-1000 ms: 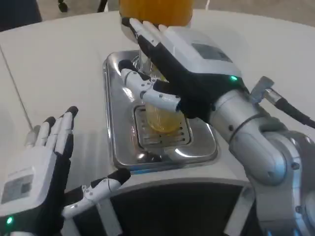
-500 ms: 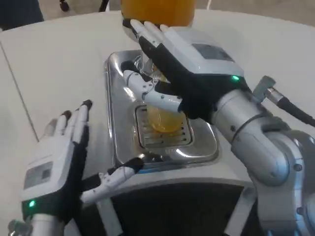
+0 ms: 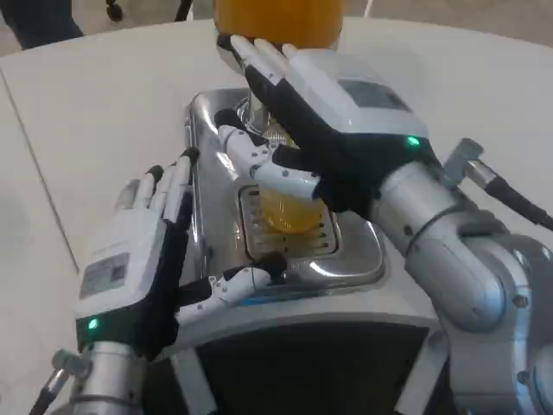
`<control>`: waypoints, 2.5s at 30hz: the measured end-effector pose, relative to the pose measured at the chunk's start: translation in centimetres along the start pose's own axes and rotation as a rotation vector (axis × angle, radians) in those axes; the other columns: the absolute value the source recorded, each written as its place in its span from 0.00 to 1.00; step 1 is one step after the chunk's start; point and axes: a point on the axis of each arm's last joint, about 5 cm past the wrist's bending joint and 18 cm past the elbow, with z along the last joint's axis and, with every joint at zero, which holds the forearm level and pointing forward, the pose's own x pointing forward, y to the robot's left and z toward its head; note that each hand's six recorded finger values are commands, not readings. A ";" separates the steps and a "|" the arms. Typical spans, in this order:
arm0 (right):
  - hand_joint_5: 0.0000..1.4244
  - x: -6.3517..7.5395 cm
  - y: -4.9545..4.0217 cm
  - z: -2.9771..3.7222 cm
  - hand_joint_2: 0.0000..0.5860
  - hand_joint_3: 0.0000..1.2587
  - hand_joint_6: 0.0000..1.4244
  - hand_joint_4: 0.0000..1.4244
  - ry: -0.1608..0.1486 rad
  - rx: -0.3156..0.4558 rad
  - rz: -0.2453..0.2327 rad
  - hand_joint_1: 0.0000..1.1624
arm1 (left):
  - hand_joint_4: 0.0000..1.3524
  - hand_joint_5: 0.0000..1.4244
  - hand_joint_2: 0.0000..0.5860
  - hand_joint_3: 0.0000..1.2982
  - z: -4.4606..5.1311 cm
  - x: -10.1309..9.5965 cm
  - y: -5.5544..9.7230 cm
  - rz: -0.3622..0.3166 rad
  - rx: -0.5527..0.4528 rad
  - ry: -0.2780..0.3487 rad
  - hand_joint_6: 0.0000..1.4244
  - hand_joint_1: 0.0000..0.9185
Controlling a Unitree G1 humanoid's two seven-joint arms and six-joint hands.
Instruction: Grasp the cup under the faucet to collect the drink, then remove the cup.
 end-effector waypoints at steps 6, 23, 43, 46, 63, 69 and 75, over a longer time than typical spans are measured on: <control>0.00 -0.9 0.47 -0.35 1.00 0.03 0.03 0.00 0.017 0.089 -0.057 0.16 | 0.00 0.00 0.12 0.00 0.41 0.7 -0.3 -0.003 -0.009 -0.019 0.00 0.13; 0.00 -6.0 2.26 -2.79 0.99 0.00 0.00 0.00 0.125 0.301 -0.409 0.20 | 0.00 0.00 0.11 0.00 0.88 0.7 -0.6 -0.018 -0.036 -0.039 0.01 0.10; 0.00 -15.7 2.38 -4.32 0.84 0.00 0.00 0.00 0.112 -0.190 -0.107 0.39 | 0.00 0.00 0.08 0.00 1.54 2.8 -1.8 -0.051 -0.077 -0.066 0.00 0.16; 0.00 -15.8 2.45 -4.64 0.84 0.00 0.00 0.00 0.120 -0.183 -0.083 0.39 | 0.00 0.00 0.07 0.00 1.73 3.2 -2.1 -0.042 -0.083 -0.070 0.00 0.20; 0.00 -15.9 3.23 -5.74 0.80 0.00 0.01 0.00 0.149 -0.153 0.000 0.38 | 0.00 0.00 0.06 0.00 2.31 5.6 -4.1 -0.071 -0.234 -0.033 0.00 0.26; 0.00 -15.4 3.78 -5.94 0.80 0.00 0.01 0.00 0.149 -0.135 0.006 0.38 | 0.00 0.00 0.06 0.00 2.83 6.6 -4.7 -0.077 -0.247 -0.038 0.01 0.26; 0.00 -15.1 4.12 -6.19 0.78 0.00 0.02 0.00 0.161 -0.133 0.017 0.37 | 0.00 0.00 0.06 0.00 3.18 7.4 -5.1 -0.066 -0.273 -0.024 0.02 0.26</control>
